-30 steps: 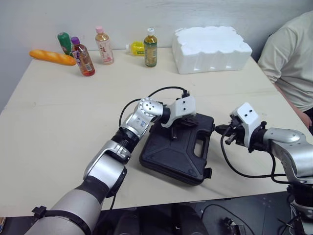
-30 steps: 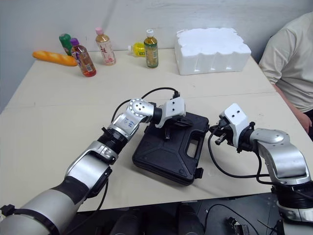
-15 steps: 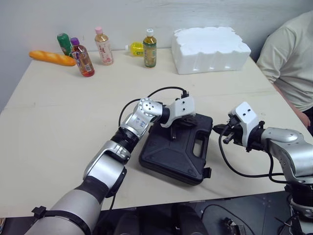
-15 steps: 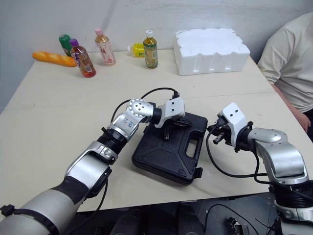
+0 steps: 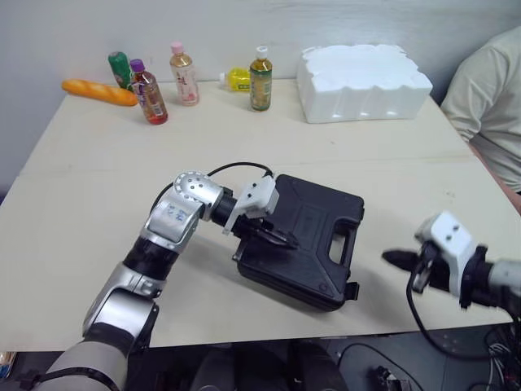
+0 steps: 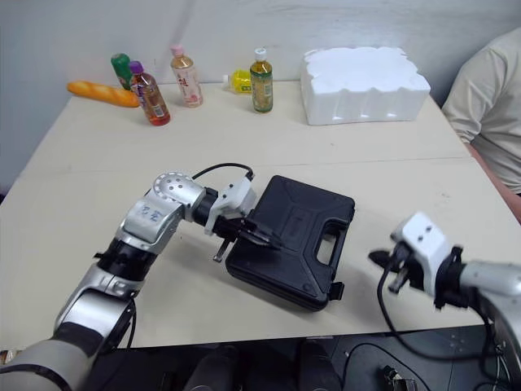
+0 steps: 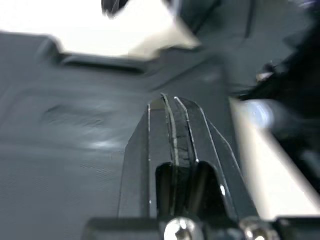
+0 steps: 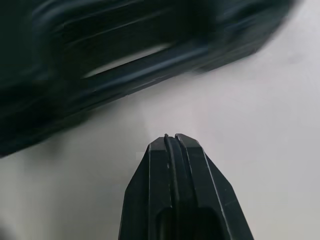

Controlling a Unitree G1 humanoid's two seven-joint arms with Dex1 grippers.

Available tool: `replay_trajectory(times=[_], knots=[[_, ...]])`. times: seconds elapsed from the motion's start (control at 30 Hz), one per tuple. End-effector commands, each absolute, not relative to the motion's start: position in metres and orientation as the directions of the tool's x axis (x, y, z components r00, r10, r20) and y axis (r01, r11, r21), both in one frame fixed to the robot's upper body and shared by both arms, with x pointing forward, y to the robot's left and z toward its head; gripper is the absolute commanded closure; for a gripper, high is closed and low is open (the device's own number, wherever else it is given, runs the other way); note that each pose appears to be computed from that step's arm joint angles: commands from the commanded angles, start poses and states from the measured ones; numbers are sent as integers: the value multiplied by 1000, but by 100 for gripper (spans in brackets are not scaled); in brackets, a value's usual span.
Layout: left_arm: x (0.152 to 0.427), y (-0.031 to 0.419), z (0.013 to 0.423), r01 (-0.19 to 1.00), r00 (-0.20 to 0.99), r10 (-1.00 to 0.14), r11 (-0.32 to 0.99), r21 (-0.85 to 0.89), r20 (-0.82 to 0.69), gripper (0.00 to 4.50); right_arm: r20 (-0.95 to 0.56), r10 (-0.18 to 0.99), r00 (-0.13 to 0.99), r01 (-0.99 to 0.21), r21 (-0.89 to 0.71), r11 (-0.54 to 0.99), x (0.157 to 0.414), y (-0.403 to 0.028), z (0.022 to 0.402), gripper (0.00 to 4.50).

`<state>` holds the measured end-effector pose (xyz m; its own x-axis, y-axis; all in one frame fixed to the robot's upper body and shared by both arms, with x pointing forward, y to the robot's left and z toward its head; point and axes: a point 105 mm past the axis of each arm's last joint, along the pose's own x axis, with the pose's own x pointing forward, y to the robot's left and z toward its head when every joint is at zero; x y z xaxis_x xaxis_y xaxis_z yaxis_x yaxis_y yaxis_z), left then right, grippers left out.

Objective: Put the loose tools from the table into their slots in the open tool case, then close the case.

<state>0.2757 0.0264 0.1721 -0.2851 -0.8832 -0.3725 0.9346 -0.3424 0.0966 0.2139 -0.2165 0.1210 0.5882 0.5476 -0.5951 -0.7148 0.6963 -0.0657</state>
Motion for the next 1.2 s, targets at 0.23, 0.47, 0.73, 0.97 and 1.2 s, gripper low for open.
replay_trajectory(times=[0.23,0.47,0.73,0.97,1.2], knots=[[272,5,146,947,-247,-859,-312,77,-448,449,-594,627,504,-780,-2,626,196,-189,114,447],[277,16,111,930,-195,-764,-343,131,-615,449,-551,668,500,-799,3,601,207,-172,120,447],[277,16,105,933,-193,-756,-338,120,-626,449,-425,801,422,-856,104,507,200,-143,146,447],[278,15,105,938,-187,-762,-327,119,-620,449,-459,792,403,-857,114,502,195,-143,144,447],[279,41,158,982,-183,-923,-191,-10,-338,367,-408,738,537,-815,-27,579,199,-176,173,450]])
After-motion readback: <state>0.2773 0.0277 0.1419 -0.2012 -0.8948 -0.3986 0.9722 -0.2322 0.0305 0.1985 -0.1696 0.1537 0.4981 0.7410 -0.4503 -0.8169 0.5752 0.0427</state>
